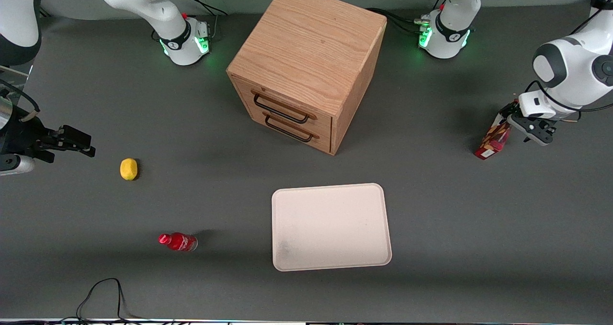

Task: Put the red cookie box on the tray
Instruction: 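Close the left gripper on the box end and lift it, then carry the held box toward the white tray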

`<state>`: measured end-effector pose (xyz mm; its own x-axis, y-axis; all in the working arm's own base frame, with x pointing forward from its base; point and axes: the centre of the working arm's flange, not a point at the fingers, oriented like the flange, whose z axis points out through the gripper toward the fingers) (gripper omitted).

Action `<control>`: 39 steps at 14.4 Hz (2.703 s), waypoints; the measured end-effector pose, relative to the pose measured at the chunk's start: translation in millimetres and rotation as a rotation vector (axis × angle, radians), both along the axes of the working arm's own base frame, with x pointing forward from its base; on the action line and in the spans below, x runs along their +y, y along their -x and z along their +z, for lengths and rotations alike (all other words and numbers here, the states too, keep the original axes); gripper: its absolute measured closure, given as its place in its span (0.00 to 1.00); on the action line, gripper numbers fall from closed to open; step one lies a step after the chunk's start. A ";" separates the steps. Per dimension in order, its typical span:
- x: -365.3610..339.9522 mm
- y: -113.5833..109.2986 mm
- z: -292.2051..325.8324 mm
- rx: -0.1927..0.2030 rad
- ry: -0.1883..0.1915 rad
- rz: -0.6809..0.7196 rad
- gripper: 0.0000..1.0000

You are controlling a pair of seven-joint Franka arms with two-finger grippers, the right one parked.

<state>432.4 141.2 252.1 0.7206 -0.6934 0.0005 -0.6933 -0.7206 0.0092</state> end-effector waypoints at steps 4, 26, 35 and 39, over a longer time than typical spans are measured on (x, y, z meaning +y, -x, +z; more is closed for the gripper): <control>2.2 1.0 -20.7 0.009 0.008 -0.003 0.05; 17.7 -24.6 190.1 0.126 0.024 0.019 0.96; -0.2 -55.6 284.5 0.090 -0.019 0.195 0.96; -55.2 -93.6 282.3 0.081 -0.030 0.332 0.96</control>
<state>526.0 86.0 534.4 0.9039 -0.4197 -0.0825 -0.4187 -0.9076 0.0297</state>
